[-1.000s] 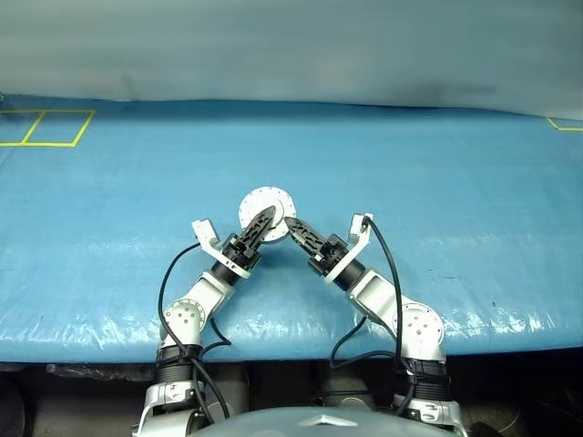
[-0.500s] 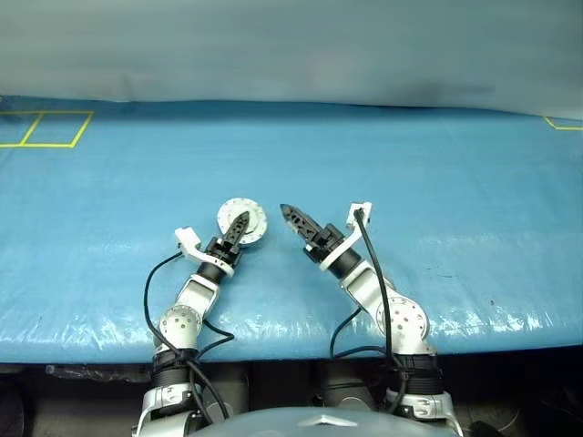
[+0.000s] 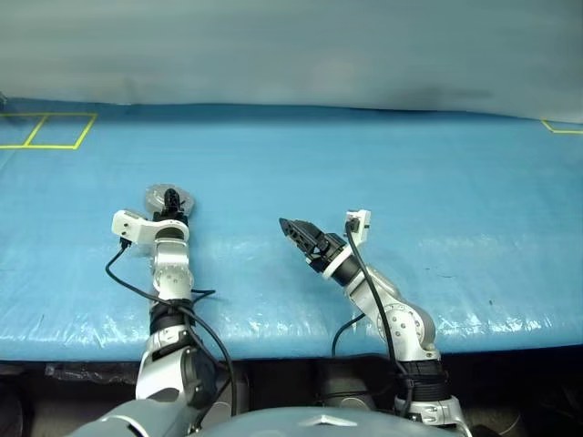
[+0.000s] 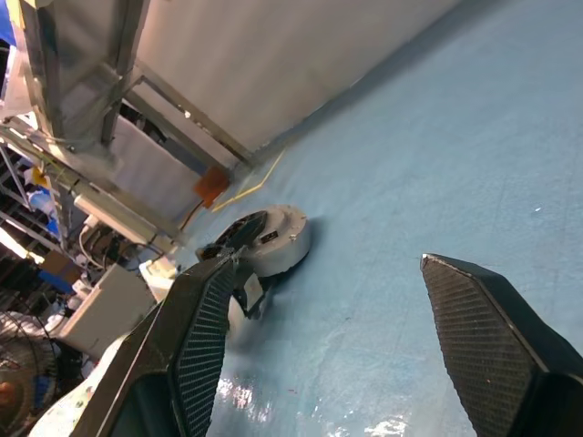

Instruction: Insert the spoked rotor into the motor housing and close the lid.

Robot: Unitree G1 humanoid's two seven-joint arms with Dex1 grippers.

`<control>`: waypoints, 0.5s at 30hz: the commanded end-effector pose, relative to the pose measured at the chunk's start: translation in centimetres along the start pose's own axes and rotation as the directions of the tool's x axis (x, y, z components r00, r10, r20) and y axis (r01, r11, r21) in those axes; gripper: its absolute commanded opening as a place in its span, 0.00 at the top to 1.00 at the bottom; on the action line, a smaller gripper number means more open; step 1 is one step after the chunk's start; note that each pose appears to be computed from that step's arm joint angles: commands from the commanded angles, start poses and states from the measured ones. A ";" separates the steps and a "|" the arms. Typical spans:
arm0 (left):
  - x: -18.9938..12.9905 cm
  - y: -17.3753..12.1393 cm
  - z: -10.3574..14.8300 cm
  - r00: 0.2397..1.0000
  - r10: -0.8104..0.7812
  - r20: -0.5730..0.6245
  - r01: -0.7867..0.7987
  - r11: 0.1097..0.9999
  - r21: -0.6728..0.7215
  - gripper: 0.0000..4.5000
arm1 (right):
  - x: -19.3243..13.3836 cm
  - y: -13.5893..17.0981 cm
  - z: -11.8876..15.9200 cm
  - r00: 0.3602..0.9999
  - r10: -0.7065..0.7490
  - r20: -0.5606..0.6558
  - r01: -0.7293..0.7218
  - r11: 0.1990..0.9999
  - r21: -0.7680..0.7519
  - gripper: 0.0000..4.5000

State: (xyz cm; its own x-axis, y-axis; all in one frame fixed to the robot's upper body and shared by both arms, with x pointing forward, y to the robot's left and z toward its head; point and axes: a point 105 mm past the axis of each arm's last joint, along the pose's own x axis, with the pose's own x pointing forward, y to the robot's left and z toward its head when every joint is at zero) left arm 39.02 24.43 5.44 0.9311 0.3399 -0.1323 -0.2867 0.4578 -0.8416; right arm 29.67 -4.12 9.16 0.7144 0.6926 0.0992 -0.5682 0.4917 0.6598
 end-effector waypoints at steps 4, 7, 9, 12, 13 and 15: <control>-1.2 6.3 3.7 0.930 0.315 0.190 -0.348 0.921 0.176 0.03 | 0.0 0.8 0.6 0.999 0.030 0.012 -0.030 0.999 -0.012 0.21; -2.6 7.8 7.2 0.853 0.383 0.354 -0.461 0.871 0.168 0.01 | -0.1 0.5 0.8 1.000 0.018 0.011 -0.018 1.000 -0.012 0.21; -3.9 8.4 9.8 0.781 0.402 0.478 -0.535 0.826 0.179 0.01 | -0.1 0.0 0.9 1.000 -0.001 0.001 0.001 1.000 -0.023 0.21; -4.8 7.5 11.8 0.731 0.363 0.578 -0.577 0.780 0.241 0.01 | -0.2 -0.4 0.7 1.000 -0.017 -0.017 0.017 1.000 0.016 0.21; -4.8 6.3 11.8 0.748 0.303 0.591 -0.544 0.790 0.284 0.01 | -0.2 -0.4 1.1 1.000 -0.018 -0.003 0.018 1.000 0.009 0.21; -4.7 3.1 11.3 0.792 0.150 0.591 -0.435 0.818 0.376 0.01 | -0.3 -0.5 2.0 0.999 -0.027 0.040 0.030 0.997 -0.076 0.21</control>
State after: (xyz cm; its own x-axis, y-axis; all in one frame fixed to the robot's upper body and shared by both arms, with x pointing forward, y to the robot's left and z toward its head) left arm 29.52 35.29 5.30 0.4858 0.8696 -0.0887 -0.8090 0.4088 -0.4224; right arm 30.24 -5.58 8.33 0.7431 0.6683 0.0339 -0.5214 0.5465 0.6553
